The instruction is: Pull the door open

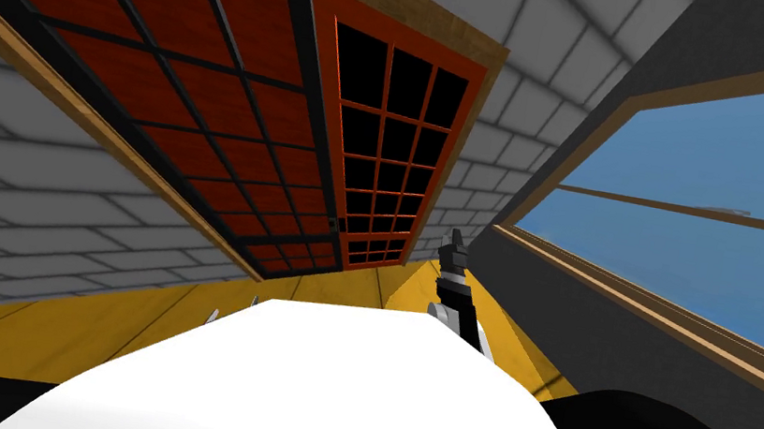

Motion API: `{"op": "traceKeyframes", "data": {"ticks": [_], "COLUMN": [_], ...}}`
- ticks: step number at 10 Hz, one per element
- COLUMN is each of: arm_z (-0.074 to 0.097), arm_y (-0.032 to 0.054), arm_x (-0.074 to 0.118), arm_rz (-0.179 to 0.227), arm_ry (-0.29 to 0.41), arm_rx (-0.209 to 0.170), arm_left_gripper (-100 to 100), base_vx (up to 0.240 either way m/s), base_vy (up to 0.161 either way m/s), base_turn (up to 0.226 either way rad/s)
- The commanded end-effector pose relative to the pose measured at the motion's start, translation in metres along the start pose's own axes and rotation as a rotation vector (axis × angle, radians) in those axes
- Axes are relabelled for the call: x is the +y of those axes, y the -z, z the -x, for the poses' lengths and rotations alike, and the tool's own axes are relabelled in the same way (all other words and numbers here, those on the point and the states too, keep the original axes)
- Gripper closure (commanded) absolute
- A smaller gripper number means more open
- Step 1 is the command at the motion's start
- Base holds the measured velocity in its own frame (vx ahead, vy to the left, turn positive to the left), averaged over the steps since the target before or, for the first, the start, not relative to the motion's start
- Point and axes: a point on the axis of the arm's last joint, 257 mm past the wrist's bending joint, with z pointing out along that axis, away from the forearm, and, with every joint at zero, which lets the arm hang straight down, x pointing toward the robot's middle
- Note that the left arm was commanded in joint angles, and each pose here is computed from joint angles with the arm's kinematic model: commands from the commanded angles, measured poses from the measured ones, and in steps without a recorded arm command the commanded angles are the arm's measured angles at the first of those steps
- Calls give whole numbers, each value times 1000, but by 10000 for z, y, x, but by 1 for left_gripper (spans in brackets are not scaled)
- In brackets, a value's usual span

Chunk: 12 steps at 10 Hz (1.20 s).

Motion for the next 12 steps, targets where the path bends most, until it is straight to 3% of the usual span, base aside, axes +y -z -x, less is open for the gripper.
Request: {"op": "traceKeyframes", "data": {"ticks": [1,6,8,9,12], "arm_z": [15,215,253,370,556], "arm_y": [-60,-284,-316,-404,-520], "arm_x": [-81,-558,-632,-839,-1129], "arm_rz": [12,-20,-27,-47,-80], "arm_ry": [17,72,79,99,126], "arm_rx": [-4,-51,-59,-84,-121], "arm_left_gripper": [-100,-100,-100,-100,-100], "base_vx": [113,178,119,140,173], "base_vy": [68,43,34,34,34], "base_turn": [-204,-120,-64,-145,-110]}}
